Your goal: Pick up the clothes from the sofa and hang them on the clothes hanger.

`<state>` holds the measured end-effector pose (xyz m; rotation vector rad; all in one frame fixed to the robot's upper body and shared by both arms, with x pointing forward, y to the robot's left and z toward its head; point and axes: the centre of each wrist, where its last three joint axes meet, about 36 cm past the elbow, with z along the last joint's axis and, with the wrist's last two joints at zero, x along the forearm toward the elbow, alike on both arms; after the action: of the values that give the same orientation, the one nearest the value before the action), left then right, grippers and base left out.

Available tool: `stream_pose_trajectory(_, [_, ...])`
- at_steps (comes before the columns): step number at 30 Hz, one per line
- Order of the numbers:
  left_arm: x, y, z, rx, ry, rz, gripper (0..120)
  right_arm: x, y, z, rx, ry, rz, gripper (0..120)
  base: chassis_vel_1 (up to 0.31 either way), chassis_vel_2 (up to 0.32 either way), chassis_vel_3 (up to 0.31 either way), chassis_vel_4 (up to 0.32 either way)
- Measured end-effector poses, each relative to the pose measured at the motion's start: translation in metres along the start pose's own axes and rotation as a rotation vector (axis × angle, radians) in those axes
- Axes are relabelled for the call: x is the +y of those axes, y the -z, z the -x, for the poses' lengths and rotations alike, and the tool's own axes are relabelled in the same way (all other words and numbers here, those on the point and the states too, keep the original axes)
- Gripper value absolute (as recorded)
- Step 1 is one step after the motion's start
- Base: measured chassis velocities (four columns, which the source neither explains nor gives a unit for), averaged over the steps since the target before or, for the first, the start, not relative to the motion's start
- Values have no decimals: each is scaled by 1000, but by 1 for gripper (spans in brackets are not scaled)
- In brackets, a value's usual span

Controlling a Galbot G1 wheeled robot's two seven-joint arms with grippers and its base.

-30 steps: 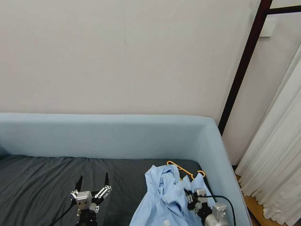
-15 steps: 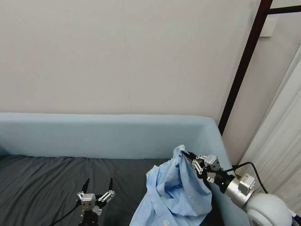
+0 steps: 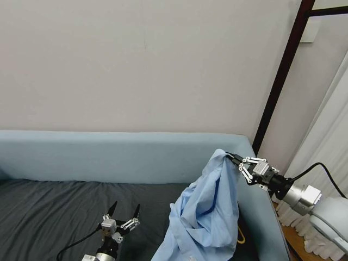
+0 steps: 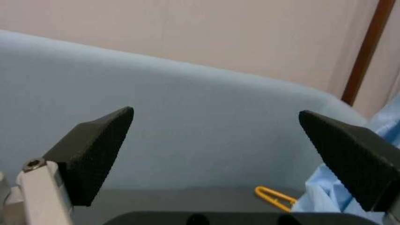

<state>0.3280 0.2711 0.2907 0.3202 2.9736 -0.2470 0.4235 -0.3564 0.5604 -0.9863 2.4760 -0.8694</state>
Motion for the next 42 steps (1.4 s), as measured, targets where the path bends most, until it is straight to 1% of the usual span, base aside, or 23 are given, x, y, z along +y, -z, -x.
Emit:
stream_pose_trajectory(2, [10, 2, 10, -14, -46, -41, 100, -9, 5, 0, -10, -6, -22, 0, 0, 0, 0, 0])
stream_pose_trajectory(3, [10, 2, 10, -14, -46, -41, 100, -9, 5, 0, -10, -6, -22, 0, 0, 0, 0, 0])
stream_pose_trajectory(5, [23, 12, 27, -20, -118, -64, 100, -15, 13, 0, -25, -7, -20, 0, 0, 0, 0, 0])
stream_pose_trajectory(6, [28, 17, 33, 14, -145, -57, 100, -15, 15, 0, -26, 0, -20, 0, 0, 0, 0, 0])
stream_pose_trajectory(8, [29, 24, 43, 136, -144, -46, 100, -9, 12, 0, -18, 13, -6, 0, 0, 0, 0, 0])
stream_pose_trajectory(9, [29, 24, 43, 136, -144, -46, 100, -9, 12, 0, -18, 13, -6, 0, 0, 0, 0, 0])
stream_pose_trajectory(11, [26, 35, 52, 234, -164, -68, 100, -2, 7, 1, -14, 18, 12, 0, 0, 0, 0, 0])
stream_pose_trajectory(13, [24, 47, 63, 340, -210, -94, 100, 2, 4, 2, -10, 23, 27, 0, 0, 0, 0, 0])
stream_pose_trajectory(14, [24, 47, 63, 340, -210, -94, 100, 2, 4, 2, -10, 23, 27, 0, 0, 0, 0, 0])
stream_pose_trajectory(15, [25, 50, 69, 397, -235, -109, 100, 4, 2, 3, -8, 25, 31, 0, 0, 0, 0, 0])
stream_pose_trajectory(16, [25, 50, 69, 397, -235, -109, 100, 4, 2, 3, -8, 25, 31, 0, 0, 0, 0, 0])
stream_pose_trajectory(17, [28, 47, 81, 491, -282, -151, 100, 5, 0, 3, -3, 29, 37, 0, 0, 0, 0, 0])
stream_pose_trajectory(18, [28, 43, 88, 531, -303, -187, 100, 5, -2, 3, 1, 30, 39, 0, 0, 0, 0, 0])
stream_pose_trajectory(19, [28, 43, 88, 531, -303, -187, 100, 5, -2, 3, 1, 30, 39, 0, 0, 0, 0, 0])
stream_pose_trajectory(20, [30, 38, 96, 568, -318, -224, 100, 5, -3, 3, 4, 30, 41, 0, 0, 0, 0, 0])
stream_pose_trajectory(23, [27, 13, 118, 613, -406, -327, 100, 4, -7, 2, 11, 26, 47, 0, 0, 0, 0, 0])
stream_pose_trajectory(24, [25, 7, 121, 620, -425, -346, 100, 4, -7, 2, 12, 26, 47, 0, 0, 0, 0, 0])
stream_pose_trajectory(25, [25, 7, 121, 620, -425, -346, 100, 4, -7, 2, 12, 26, 47, 0, 0, 0, 0, 0])
stream_pose_trajectory(28, [8, -30, 133, 672, -478, -420, 100, 1, -7, 1, 16, 24, 45, 0, 0, 0, 0, 0])
stream_pose_trajectory(29, [-6, -53, 138, 703, -481, -445, 100, -3, -5, -1, 19, 21, 38, 0, 0, 0, 0, 0])
stream_pose_trajectory(31, [-11, -59, 140, 706, -479, -452, 100, -4, -4, -2, 18, 20, 36, 0, 0, 0, 0, 0])
stream_pose_trajectory(35, [-25, -80, 142, 727, -461, -470, 100, -8, 2, -3, 12, 19, 32, 0, 0, 0, 0, 0])
stream_pose_trajectory(42, [-25, -93, 136, 747, -442, -469, 100, -9, 4, -4, 14, 23, 30, 0, 0, 0, 0, 0])
